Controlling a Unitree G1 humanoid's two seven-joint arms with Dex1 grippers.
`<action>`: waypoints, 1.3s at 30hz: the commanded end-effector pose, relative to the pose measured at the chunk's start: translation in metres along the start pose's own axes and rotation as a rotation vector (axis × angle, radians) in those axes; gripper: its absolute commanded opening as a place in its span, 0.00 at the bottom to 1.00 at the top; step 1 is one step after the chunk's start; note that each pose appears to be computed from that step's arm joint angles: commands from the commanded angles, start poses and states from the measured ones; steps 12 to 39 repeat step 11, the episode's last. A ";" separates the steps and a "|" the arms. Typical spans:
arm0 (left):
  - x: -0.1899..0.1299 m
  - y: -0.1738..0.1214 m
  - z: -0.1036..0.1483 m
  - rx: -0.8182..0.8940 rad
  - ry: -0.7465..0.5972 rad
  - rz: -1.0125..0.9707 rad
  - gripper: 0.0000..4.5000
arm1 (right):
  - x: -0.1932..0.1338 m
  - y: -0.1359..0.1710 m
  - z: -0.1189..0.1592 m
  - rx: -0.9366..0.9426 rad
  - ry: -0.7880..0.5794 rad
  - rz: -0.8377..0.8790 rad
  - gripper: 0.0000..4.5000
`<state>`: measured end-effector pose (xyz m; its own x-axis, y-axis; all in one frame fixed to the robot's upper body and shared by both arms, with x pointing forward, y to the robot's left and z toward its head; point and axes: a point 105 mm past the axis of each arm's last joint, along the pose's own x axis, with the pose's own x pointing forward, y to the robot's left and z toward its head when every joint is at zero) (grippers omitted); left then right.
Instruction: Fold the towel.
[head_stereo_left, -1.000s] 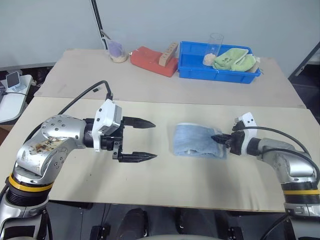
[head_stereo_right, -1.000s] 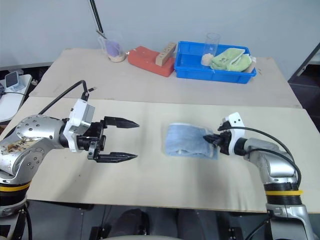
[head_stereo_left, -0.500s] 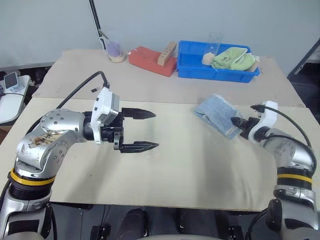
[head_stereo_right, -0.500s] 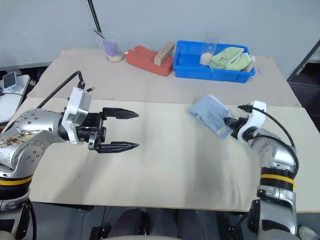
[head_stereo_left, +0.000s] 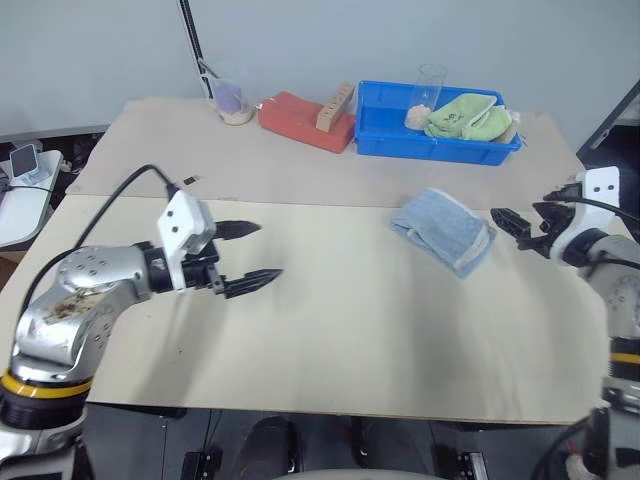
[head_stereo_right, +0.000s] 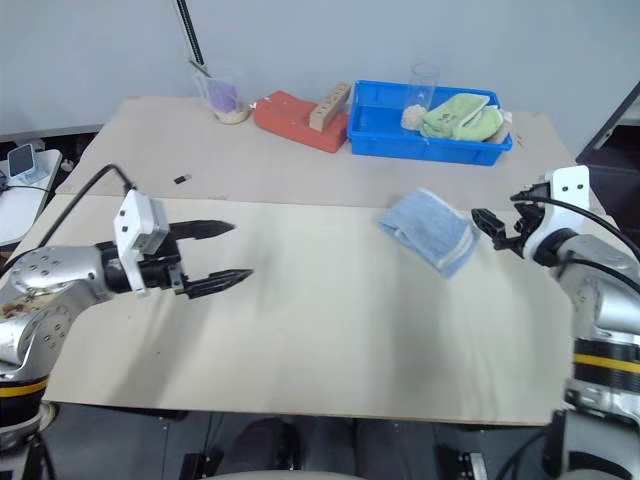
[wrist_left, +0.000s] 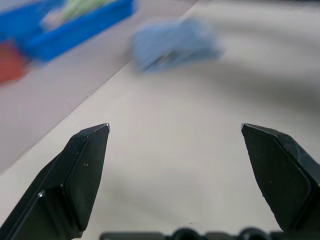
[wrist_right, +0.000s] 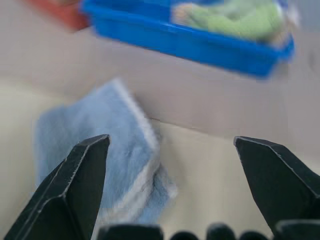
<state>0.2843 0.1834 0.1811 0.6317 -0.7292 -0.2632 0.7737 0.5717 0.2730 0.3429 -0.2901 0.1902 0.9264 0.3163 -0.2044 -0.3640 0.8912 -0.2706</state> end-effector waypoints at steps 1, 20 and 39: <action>-0.028 0.008 -0.003 0.058 0.046 0.103 1.00 | -0.018 0.036 0.021 -0.210 -0.043 0.266 0.99; -0.058 0.002 -0.023 -0.010 0.100 0.136 1.00 | -0.038 0.060 0.007 -0.295 0.037 0.451 0.99; -0.058 0.002 -0.023 -0.010 0.100 0.136 1.00 | -0.038 0.060 0.007 -0.295 0.037 0.451 0.99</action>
